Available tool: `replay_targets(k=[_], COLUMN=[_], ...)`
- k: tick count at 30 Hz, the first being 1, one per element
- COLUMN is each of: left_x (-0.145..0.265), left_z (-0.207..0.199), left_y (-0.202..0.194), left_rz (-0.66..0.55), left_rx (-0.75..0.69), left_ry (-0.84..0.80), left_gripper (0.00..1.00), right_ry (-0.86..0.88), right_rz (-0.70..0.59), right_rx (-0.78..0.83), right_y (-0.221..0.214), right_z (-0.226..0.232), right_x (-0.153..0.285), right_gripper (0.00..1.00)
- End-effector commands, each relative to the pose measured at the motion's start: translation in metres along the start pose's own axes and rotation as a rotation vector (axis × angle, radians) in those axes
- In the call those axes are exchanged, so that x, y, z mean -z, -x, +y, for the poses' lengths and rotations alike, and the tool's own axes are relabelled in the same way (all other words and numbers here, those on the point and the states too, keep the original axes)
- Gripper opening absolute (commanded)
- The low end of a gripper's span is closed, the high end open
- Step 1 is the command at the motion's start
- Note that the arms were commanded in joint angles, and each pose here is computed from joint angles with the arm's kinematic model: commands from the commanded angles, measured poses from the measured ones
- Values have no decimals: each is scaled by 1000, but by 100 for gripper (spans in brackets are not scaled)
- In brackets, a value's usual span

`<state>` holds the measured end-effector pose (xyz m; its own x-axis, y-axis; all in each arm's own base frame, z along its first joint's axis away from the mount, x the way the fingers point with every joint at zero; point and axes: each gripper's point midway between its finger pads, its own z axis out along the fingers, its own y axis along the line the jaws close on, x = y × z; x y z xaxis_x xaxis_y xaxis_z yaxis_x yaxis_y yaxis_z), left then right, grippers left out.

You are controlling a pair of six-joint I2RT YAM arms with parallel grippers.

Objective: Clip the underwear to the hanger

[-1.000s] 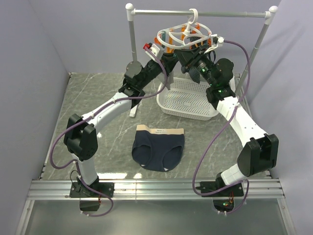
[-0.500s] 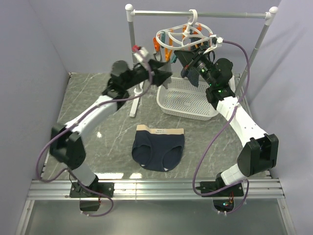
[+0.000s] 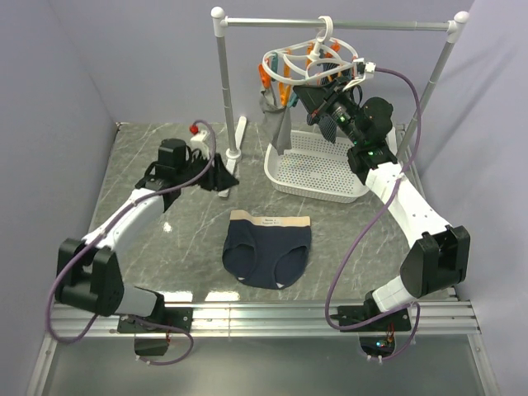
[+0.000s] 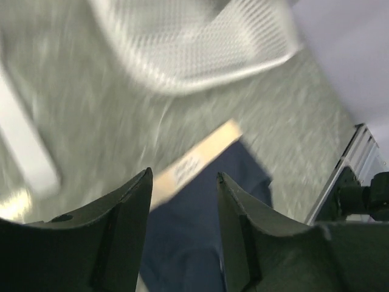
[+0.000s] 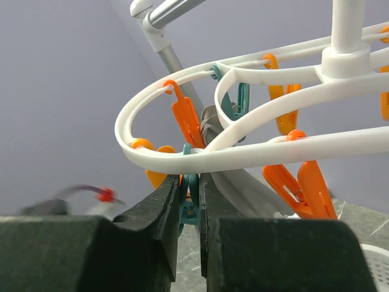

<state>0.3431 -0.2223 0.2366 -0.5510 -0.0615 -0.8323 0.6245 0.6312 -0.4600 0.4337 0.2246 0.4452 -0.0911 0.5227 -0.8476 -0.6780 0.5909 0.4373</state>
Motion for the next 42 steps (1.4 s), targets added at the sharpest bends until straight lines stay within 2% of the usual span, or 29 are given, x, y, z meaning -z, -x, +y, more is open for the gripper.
replay_targets(k=[1, 4, 9, 16, 28, 36, 39, 40, 42], left_x=[6, 5, -2, -21, -37, -50, -48, -45, -44], left_z=[41, 57, 74, 93, 92, 88, 87, 85, 86], left_y=[-68, -99, -128, -160, -207, -208, -196, -188, -179], left_rz=[191, 251, 295, 354, 430, 424, 380, 358, 331], left_rx=[279, 413, 496, 593, 765, 768, 712, 680, 627], left_ry=[114, 77, 29, -8, -86, -79, -79, -82, -56], left_gripper=[52, 57, 70, 72, 73, 66, 54, 46, 38], right_ry=[60, 61, 65, 57, 52, 49, 48, 49, 50], right_rz=[-24, -23, -15, -14, -22, -19, -20, -19, -18], right_rx=[25, 23, 20, 16, 14, 14, 18, 16, 15], right_y=[17, 18, 16, 16, 19, 19, 21, 20, 20], right_z=[20, 21, 22, 19, 16, 13, 12, 12, 12], right_x=[-1, 0, 1, 1, 0, 0, 0, 0, 1], right_gripper=[0, 0, 0, 0, 0, 0, 0, 0, 0])
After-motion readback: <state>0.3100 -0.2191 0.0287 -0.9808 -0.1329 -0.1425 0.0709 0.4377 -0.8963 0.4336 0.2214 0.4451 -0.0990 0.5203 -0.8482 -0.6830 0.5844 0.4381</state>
